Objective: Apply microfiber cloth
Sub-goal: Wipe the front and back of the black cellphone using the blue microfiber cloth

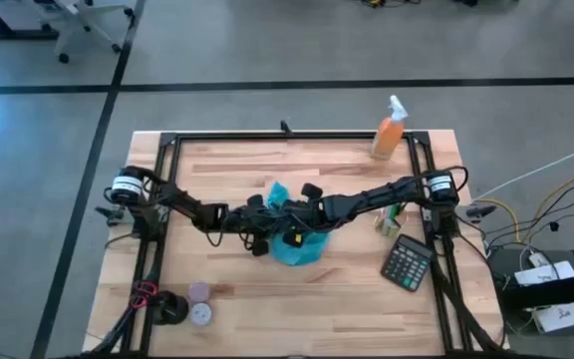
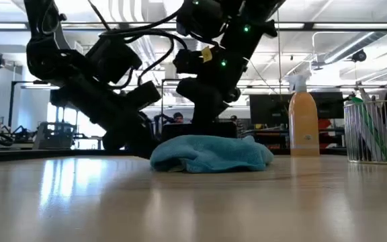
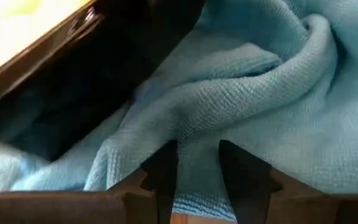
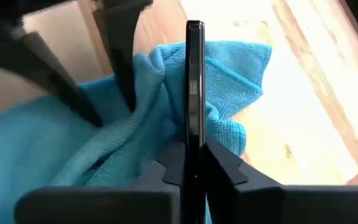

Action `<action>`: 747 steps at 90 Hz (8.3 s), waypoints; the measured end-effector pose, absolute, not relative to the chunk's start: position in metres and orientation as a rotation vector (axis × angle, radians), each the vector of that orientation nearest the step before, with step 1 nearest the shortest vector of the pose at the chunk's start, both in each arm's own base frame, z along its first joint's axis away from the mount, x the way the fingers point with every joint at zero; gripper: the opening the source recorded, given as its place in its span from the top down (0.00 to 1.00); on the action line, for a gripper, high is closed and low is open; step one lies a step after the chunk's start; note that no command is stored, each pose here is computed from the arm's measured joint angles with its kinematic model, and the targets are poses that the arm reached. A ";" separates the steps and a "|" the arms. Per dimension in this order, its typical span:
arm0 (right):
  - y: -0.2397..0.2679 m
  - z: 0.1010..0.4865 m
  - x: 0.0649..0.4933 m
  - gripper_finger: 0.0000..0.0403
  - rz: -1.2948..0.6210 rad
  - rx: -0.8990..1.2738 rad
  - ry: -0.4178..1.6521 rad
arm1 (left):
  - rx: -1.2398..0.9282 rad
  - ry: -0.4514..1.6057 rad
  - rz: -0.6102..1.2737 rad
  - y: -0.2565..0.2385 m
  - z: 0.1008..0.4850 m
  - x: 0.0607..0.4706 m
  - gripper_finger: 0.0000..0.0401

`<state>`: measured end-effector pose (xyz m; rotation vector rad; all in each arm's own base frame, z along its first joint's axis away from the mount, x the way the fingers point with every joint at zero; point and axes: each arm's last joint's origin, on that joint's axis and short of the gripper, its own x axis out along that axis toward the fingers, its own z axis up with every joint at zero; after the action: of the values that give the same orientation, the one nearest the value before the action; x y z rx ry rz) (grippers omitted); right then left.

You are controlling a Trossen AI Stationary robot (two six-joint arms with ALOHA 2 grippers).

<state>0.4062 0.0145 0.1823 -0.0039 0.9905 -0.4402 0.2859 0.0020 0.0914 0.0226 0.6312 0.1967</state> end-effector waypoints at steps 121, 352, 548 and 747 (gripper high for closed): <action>-0.040 0.170 0.386 0.58 0.123 0.149 0.919 | 0.137 0.611 0.125 -0.003 0.093 0.271 0.53; 0.002 0.133 0.415 1.00 0.337 -0.017 0.785 | 0.032 0.622 0.111 -0.029 0.103 0.266 0.70; 0.000 0.099 0.412 1.00 0.396 0.204 0.665 | 0.026 0.533 -0.010 -0.058 0.135 0.256 0.79; 0.010 0.126 0.328 1.00 0.430 0.245 0.543 | 0.018 0.632 0.259 -0.015 0.094 0.305 0.81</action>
<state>0.3276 0.0103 0.1260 0.2450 0.5435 0.4303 0.3048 -0.0148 0.0944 0.0183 0.6319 0.2588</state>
